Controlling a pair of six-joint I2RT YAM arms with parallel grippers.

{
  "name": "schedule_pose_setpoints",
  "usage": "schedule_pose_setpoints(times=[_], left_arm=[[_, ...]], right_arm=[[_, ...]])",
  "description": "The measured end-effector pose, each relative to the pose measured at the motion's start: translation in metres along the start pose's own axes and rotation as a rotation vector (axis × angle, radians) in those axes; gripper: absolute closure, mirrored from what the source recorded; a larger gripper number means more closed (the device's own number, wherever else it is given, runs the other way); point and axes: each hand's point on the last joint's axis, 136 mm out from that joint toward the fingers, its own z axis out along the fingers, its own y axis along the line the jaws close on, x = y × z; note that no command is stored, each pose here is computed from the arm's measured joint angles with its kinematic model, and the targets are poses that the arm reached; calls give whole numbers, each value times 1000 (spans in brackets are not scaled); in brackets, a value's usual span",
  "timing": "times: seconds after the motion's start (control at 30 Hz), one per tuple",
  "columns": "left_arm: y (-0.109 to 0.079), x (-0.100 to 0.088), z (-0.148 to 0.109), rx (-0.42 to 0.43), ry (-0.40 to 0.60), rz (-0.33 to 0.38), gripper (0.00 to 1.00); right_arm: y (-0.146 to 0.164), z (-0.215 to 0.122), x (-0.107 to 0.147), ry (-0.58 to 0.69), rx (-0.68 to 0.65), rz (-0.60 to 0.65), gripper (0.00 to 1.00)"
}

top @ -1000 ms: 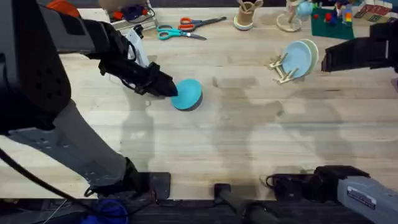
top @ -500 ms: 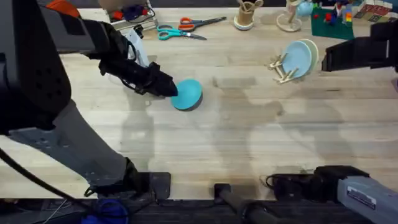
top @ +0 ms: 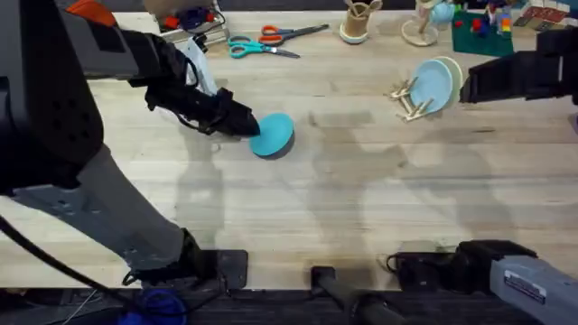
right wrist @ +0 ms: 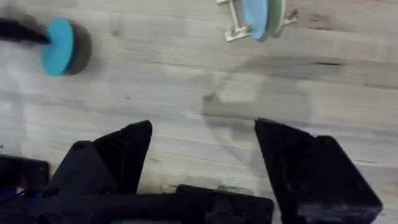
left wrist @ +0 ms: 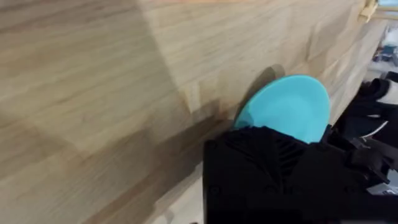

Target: Pick up the plates from the table one by one and place each into a slot on the dish rack.

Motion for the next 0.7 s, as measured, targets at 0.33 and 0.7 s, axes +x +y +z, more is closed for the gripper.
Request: schedule_pose_setpoints(times=[0.33, 0.7], left_arm=[[-7, 5, 10, 105, -34, 10, 959], [-8, 7, 11, 116, -34, 7, 959]], right_arm=[[10, 9, -2, 35, -65, 6, 7], [10, 18, -4, 69, -77, 12, 8]])
